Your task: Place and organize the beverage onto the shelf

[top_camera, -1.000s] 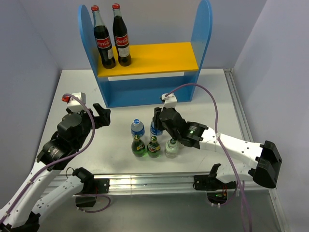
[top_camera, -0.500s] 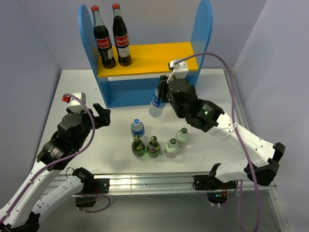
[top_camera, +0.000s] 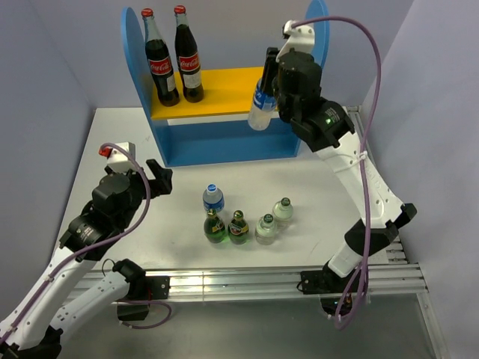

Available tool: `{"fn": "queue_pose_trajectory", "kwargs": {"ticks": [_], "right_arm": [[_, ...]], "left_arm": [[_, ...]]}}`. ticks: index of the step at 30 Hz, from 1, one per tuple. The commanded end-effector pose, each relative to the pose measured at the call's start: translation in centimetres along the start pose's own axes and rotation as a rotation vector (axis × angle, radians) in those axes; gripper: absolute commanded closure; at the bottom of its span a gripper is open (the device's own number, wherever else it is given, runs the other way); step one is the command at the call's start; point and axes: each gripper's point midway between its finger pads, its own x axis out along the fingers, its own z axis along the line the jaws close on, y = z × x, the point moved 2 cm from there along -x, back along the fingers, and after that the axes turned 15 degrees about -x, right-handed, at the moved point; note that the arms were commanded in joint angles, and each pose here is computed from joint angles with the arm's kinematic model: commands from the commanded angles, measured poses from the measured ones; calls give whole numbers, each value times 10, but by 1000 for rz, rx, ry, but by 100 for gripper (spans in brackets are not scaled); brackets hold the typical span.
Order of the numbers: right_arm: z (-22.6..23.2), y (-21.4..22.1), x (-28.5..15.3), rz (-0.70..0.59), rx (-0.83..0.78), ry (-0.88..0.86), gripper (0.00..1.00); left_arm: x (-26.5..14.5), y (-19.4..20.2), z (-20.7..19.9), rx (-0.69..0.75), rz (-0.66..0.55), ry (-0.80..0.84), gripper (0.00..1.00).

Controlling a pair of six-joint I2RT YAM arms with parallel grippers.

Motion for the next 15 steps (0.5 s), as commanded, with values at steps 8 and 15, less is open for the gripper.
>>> {"fn": "queue_pose_trajectory", "kwargs": {"ticks": [8, 15], "right_arm": [[-61, -112, -18, -315, 139, 147, 100], [-70, -115, 3, -328, 93, 221, 100]], "left_arm": [[6, 4, 0, 20, 9, -8, 12], [7, 4, 0, 21, 13, -12, 12]]}}
